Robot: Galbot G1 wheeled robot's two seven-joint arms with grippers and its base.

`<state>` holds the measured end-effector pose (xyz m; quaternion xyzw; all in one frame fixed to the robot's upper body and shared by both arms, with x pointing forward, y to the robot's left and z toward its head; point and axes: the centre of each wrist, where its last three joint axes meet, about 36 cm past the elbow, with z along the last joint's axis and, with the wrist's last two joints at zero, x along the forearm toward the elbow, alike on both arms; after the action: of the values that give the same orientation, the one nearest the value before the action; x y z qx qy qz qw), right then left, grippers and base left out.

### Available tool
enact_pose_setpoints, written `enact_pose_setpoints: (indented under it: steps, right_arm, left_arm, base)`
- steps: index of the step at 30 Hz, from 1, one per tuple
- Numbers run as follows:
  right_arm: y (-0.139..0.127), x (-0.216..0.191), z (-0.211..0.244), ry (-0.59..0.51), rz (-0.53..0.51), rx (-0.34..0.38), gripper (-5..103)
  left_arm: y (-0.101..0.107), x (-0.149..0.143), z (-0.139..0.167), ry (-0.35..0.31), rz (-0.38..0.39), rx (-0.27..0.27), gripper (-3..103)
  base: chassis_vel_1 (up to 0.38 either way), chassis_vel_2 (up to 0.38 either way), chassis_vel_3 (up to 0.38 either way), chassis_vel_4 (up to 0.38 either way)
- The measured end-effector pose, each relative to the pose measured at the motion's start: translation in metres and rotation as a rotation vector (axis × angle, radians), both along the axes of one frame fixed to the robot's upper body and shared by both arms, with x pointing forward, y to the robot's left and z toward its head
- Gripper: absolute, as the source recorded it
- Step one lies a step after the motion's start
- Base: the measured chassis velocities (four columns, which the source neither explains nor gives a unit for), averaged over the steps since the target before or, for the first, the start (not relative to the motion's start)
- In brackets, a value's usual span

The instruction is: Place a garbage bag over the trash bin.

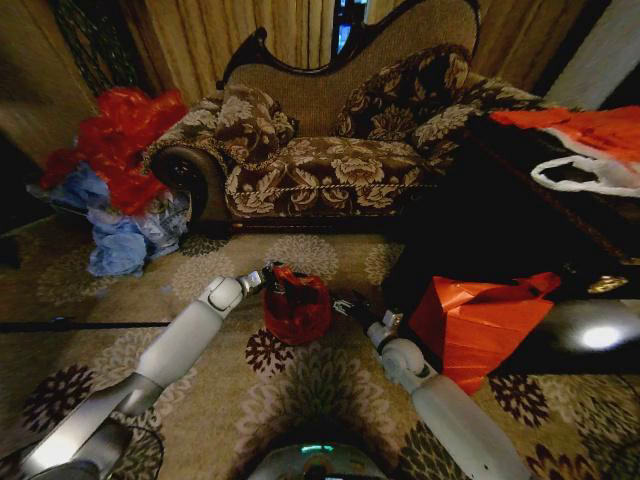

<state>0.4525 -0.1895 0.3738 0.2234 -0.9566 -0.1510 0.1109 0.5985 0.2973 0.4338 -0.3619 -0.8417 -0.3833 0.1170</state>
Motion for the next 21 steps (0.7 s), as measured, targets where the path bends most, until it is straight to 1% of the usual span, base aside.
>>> enact_pose_setpoints:
  steps: [3,5,8,9,12,13,14,16,17,18,20,21]
  right_arm:
    - [0.0,0.0,-0.002,0.0,0.0,-0.001,100]
    - [-0.001,0.001,-0.002,0.0,0.001,-0.001,100]
    - [0.0,0.0,-0.005,0.001,0.002,-0.007,100]
    - [0.0,0.0,-0.005,0.001,0.002,-0.007,100]
    - [0.0,-0.001,-0.007,0.002,0.003,-0.011,100]
    - [0.0,-0.001,-0.007,0.002,0.003,-0.011,100]
    - [0.0,0.0,-0.007,0.002,0.003,-0.011,100]
    - [0.0,0.0,-0.008,0.002,0.002,-0.011,100]
    - [0.0,0.0,-0.007,0.0,0.001,-0.011,100]
    - [-0.001,0.0,-0.007,-0.001,0.001,-0.011,100]
    - [-0.002,0.0,-0.007,-0.003,0.0,-0.017,100]
    - [-0.002,0.0,-0.007,-0.003,0.0,-0.017,100]
  left_arm:
    - [-0.002,0.007,-0.007,0.004,0.0,-0.01,62]
    - [-0.004,0.01,-0.008,0.005,0.0,-0.014,62]
    - [-0.018,0.019,-0.012,-0.002,-0.014,-0.032,45]
    - [-0.018,0.019,-0.012,-0.002,-0.014,-0.032,45]
    - [-0.031,0.024,-0.008,-0.015,-0.031,-0.044,30]
    - [-0.031,0.024,-0.008,-0.015,-0.031,-0.044,30]
    - [-0.035,0.027,-0.006,-0.017,-0.033,-0.046,24]
    - [-0.037,0.029,-0.006,-0.017,-0.032,-0.049,24]
    - [-0.042,0.032,-0.006,-0.015,-0.031,-0.053,14]
    - [-0.044,0.034,-0.006,-0.015,-0.031,-0.056,14]
    - [-0.049,0.037,-0.002,-0.017,-0.031,-0.061,3]
    - [-0.049,0.037,-0.002,-0.017,-0.031,-0.061,3]
  base:
    - [0.0,0.0,0.0,0.0]
    - [0.0,0.0,0.0,0.0]
    - [0.0,0.0,0.0,0.0]
    - [0.0,0.0,0.0,0.0]
    - [0.0,0.0,0.0,0.0]
    - [0.0,0.0,0.0,0.0]
    - [0.0,0.0,0.0,0.0]
    - [0.0,0.0,0.0,0.0]
    - [0.0,0.0,0.0,0.0]
    - [0.0,0.0,0.0,0.0]
    - [0.0,0.0,0.0,0.0]
    - [0.0,0.0,0.0,0.0]
